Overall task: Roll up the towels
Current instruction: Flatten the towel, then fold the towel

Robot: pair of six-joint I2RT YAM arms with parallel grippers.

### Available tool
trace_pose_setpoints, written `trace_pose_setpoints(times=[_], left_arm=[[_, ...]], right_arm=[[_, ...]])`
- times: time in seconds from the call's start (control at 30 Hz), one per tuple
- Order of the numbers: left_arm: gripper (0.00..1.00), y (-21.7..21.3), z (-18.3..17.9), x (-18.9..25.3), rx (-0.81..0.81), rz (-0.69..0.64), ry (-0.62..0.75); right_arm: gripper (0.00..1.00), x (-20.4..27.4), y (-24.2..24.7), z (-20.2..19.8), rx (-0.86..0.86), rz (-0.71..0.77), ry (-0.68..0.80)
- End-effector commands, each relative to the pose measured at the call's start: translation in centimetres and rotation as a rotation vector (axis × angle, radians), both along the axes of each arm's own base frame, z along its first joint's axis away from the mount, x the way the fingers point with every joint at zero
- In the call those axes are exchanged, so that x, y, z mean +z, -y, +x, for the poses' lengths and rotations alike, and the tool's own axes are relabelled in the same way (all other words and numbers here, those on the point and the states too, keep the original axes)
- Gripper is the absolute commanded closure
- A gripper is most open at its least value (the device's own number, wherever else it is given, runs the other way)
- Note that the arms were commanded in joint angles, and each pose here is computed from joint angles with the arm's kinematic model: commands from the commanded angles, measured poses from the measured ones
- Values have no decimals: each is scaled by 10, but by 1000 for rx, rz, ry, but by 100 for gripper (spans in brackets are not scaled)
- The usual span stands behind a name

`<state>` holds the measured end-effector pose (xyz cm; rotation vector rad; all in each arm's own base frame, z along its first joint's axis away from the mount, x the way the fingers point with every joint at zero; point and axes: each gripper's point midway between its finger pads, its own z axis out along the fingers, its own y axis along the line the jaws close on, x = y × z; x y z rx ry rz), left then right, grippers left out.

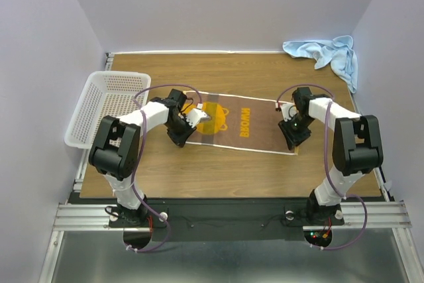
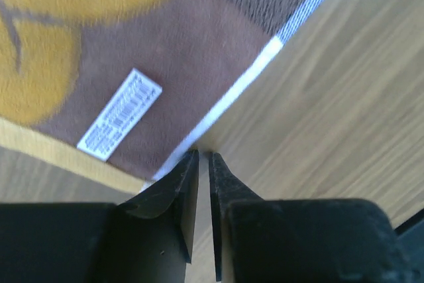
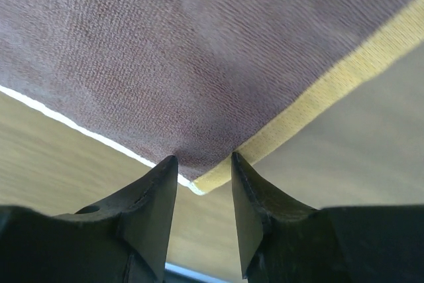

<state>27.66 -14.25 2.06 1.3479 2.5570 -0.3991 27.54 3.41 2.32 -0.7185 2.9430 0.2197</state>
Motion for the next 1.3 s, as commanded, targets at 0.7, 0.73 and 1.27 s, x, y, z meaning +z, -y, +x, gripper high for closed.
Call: trace_pose_setpoints(times=[0.7,0.73,1.27], left_arm=[[71,34,84,50,36,-76,210],[71,33,83,41,35,-59,196],[77,2,-6,19,-98,3,11]], right_arm=[[50,39,-17,50,-69,125,87],[49,32,-17,54,-77,124,86],[49,-5,-1,32,35,50,18]])
